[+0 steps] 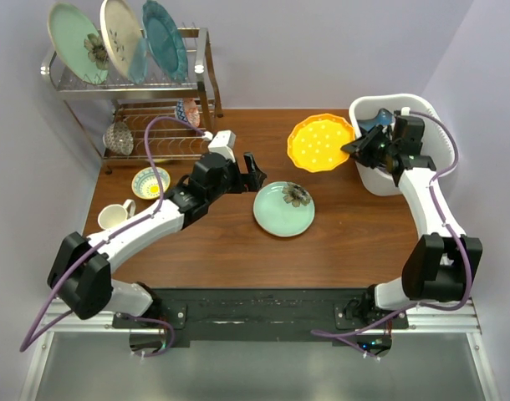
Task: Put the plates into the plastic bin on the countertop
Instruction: Place the plate in the plastic bin.
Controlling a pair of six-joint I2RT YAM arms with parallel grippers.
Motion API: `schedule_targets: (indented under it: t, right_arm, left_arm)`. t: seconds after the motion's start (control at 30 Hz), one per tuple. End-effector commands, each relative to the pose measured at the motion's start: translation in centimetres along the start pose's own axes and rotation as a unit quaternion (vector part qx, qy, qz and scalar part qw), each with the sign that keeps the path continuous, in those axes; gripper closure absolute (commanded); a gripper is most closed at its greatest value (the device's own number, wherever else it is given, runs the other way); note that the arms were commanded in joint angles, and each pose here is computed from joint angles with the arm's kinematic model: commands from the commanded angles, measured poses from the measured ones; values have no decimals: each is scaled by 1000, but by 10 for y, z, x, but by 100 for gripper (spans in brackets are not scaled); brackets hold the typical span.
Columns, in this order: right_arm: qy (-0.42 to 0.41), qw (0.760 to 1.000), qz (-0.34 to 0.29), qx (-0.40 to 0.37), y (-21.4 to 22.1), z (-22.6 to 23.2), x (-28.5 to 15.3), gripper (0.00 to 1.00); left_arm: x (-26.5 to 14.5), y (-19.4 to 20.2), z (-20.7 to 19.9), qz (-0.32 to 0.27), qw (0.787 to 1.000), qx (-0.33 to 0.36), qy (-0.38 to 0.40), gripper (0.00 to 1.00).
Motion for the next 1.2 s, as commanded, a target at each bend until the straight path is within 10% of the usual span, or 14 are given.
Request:
schedule_targets:
  t: [0.0,1.17]
  right_arm:
    - [-114,991,-62,2,-44,57,-20,100]
    - [-98,954,-241,151,-165,14,-16,100]
  left_arm:
    - [2,-13,-6,-18,1000,12,12,0]
    - [27,1,-8,11,999,20,24,0]
Point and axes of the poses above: each gripper's point midway between its finger pads, its own x axis out along the fingers, its own z axis along the line the jaws close on, y = z × x, the point moved 6 cm from there along -x, back along the fingers, and after that the axes turned 13 degrees about x, right-handed, at the moved point
